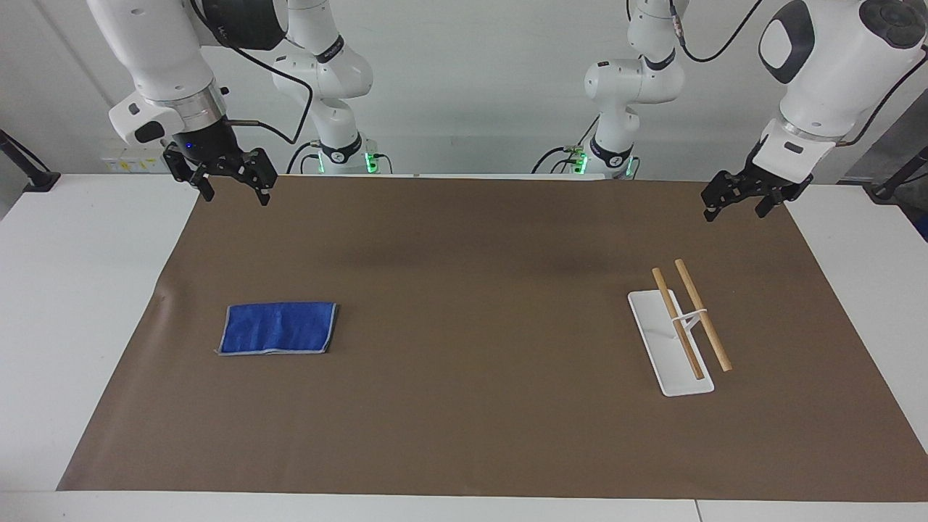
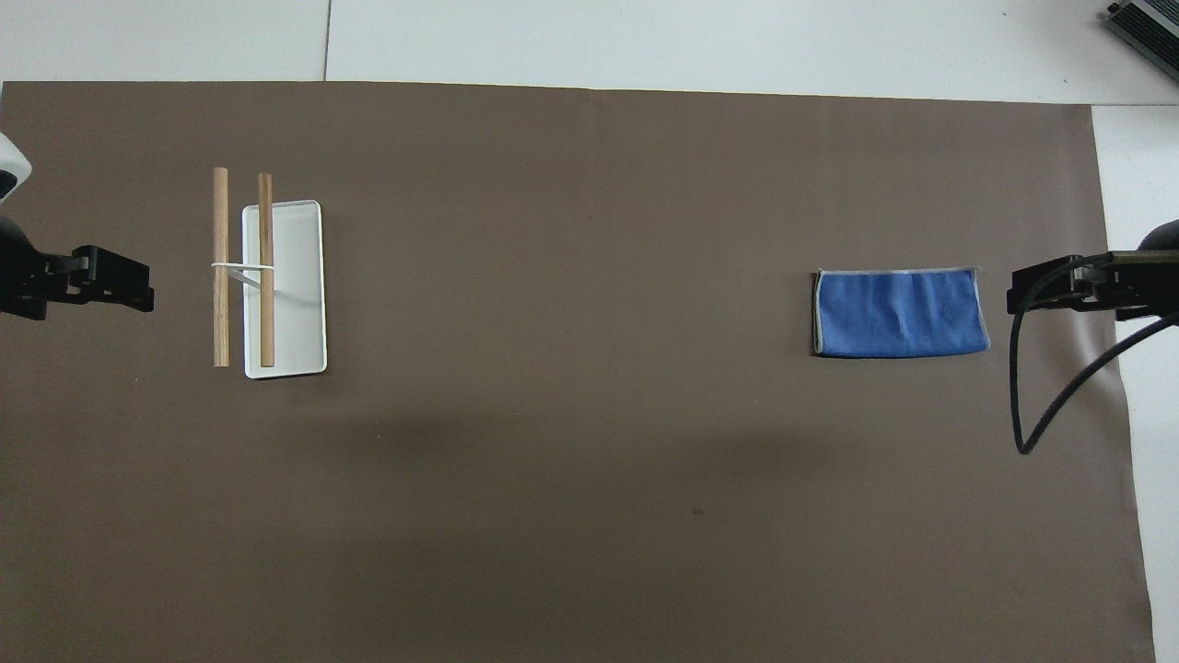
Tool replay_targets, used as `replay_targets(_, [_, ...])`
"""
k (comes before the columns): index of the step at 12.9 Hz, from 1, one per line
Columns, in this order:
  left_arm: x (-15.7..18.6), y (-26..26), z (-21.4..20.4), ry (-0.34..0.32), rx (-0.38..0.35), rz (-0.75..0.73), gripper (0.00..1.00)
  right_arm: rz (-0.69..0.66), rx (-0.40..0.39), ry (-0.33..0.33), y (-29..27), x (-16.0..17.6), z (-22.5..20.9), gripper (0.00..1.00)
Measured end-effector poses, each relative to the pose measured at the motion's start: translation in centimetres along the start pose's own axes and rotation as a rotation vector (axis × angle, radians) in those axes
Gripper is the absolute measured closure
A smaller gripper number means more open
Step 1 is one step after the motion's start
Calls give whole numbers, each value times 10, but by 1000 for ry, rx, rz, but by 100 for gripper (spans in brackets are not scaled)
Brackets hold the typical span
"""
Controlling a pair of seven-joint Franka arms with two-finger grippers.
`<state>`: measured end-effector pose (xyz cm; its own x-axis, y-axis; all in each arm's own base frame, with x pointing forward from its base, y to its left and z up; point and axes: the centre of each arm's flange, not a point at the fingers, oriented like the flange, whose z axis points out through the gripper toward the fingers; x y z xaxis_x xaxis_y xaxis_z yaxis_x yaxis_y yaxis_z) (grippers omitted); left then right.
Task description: Right arm passes towel to left arm to hang
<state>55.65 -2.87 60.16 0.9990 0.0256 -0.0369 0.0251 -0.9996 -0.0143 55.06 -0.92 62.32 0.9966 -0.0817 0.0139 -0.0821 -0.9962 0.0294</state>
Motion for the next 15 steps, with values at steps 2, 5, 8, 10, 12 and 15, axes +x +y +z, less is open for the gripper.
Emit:
replay_targets(2, [0, 0, 0, 0, 0, 0, 0, 0, 0, 0, 0, 0, 0, 0])
replay_targets(5, [0, 0, 0, 0, 0, 0, 0, 4, 4, 3, 2, 2, 7, 0])
replay_targets(8, [0, 0, 0, 0, 0, 0, 0, -9, 13, 40, 8, 12, 44, 0])
replay_targets(10, [0, 0, 0, 0, 0, 0, 0, -19, 22, 39, 16, 15, 70, 0])
replay_targets(12, [0, 0, 0, 0, 0, 0, 0, -40, 24, 56, 28, 21, 105, 0])
replay_targets(15, [0, 0, 0, 0, 0, 0, 0, -64, 21, 83, 33, 36, 174, 0])
